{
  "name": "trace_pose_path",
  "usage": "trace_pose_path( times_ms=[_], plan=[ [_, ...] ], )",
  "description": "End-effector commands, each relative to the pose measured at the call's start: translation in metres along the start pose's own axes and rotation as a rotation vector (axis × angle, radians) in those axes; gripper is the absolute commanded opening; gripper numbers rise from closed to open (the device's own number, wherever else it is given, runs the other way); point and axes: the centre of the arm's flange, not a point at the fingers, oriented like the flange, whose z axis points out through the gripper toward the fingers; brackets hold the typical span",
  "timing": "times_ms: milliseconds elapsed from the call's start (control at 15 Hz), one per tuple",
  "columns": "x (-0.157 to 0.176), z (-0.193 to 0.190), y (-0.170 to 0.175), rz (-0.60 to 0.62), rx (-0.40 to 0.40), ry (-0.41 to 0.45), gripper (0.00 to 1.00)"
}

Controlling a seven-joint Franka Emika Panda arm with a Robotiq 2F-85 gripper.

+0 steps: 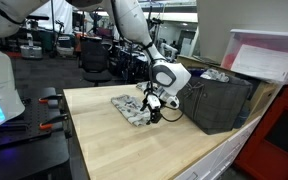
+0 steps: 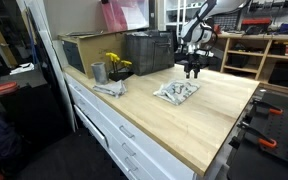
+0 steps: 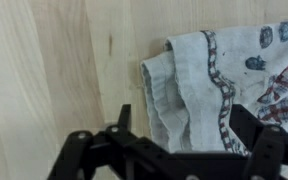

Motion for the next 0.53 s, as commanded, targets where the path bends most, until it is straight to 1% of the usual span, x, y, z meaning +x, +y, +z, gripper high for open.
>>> trace_pose_path(
  times_ms=[0,200,400,467],
  plan=[
    [0.021,0.005,0.011,0.013,0.106,0.003,1.00],
    [0.029,0.012,0.009,0.023,0.165,0.014,1.00],
    [0.034,0.016,0.007,0.023,0.199,0.021,1.00],
    [0.035,0.017,0.008,0.027,0.207,0.023,0.75]
  ],
)
